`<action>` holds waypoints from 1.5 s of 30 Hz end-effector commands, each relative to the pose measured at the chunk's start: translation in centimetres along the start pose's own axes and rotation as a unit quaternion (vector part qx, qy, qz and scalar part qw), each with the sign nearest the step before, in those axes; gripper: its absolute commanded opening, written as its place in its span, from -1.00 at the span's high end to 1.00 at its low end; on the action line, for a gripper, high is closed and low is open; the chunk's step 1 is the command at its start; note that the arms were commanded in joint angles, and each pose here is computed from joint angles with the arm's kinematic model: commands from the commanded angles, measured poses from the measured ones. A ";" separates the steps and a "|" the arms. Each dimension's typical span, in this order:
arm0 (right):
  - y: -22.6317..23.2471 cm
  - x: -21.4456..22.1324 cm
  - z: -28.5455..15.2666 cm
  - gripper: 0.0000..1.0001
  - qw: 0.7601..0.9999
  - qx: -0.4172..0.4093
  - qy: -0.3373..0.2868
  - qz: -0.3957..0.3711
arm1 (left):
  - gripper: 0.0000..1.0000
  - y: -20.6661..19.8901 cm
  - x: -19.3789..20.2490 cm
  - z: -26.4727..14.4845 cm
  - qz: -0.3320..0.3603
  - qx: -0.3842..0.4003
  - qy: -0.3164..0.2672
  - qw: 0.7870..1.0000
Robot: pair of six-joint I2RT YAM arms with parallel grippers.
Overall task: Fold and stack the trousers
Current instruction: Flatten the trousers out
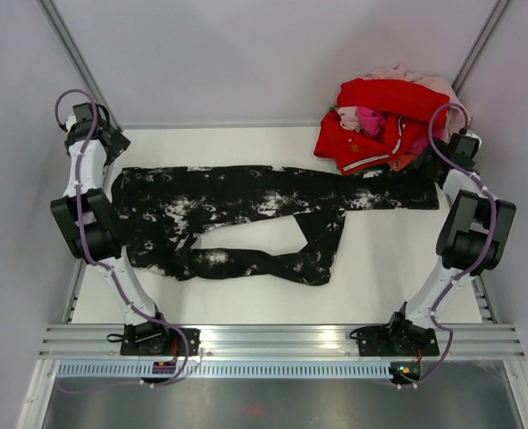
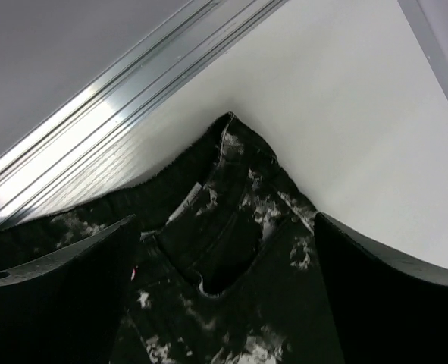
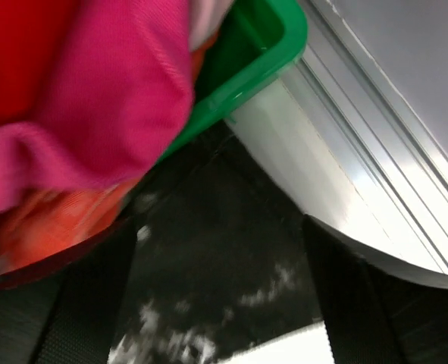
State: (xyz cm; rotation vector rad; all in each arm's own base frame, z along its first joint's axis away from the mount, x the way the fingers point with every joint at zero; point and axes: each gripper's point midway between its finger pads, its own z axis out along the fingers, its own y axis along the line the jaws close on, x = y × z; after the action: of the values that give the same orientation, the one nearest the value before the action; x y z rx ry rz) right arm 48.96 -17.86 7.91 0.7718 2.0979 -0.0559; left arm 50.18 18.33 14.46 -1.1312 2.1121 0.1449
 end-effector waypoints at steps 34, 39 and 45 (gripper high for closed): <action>5.7 2.1 -29.4 -0.96 0.986 -0.137 -0.018 0.093 | -0.97 -21.2 54.6 -33.4 0.463 0.455 0.088 0.755; 5.0 1.3 -29.4 -0.96 0.990 -0.111 -0.035 0.078 | -0.86 -19.0 57.8 -30.3 0.476 0.428 0.127 0.758; 4.8 1.9 -28.8 -0.96 0.991 -0.104 -0.028 0.074 | 0.62 -18.5 58.9 -33.1 0.475 0.476 0.164 0.722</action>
State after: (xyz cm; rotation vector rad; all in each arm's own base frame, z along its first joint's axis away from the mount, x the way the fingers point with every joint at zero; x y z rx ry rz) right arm 29.78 -3.64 24.45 0.7947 1.9706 0.2472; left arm 26.74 -44.40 2.69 0.5968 2.3908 -0.5127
